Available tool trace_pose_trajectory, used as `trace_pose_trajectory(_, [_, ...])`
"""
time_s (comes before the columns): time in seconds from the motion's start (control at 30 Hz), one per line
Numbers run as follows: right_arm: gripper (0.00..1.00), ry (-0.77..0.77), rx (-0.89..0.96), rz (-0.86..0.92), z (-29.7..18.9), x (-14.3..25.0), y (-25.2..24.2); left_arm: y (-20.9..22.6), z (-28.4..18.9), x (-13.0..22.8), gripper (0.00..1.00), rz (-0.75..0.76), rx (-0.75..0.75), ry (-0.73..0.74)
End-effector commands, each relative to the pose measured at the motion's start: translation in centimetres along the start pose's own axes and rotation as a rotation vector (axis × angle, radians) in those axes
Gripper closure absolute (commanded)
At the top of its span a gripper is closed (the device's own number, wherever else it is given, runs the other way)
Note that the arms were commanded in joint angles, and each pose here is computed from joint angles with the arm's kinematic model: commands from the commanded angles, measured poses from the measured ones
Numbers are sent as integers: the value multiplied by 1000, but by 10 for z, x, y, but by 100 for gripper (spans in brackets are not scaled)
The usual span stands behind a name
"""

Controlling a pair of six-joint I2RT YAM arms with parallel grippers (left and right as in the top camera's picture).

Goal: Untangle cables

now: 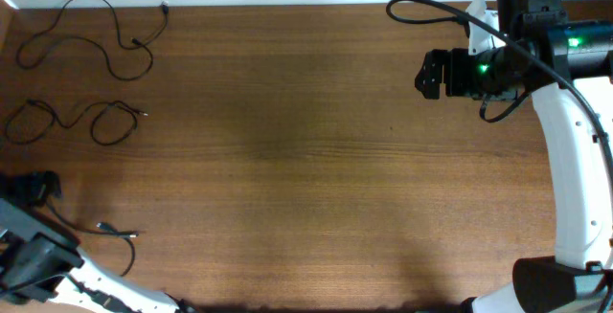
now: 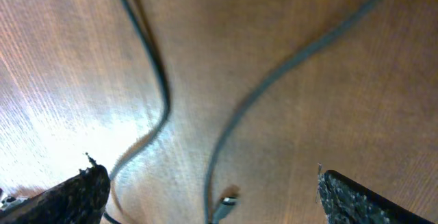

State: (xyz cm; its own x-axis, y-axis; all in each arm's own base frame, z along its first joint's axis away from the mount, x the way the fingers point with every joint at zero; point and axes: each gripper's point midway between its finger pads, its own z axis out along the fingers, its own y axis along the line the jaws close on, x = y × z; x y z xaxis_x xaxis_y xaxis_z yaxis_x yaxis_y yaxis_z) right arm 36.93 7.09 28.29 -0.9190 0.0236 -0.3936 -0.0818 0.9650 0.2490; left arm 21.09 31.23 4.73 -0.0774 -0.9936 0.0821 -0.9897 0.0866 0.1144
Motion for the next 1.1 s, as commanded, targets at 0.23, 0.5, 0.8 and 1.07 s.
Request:
trace_pose_trajectory(0.23, [1,-7,-6,-1,3,-3,0,16,24,-5,1,55,87,-38])
trace_pose_trajectory(0.5, [1,-8,-6,-1,3,-3,0,18,38,-1,5,98,80,-38])
trace_pose_trajectory(0.8, [1,-10,-6,-1,3,-4,0,21,48,3,23,98,69,-32])
trace_pose_trajectory(1.07, [1,-10,-6,-2,3,-4,0,22,72,5,30,119,67,-56])
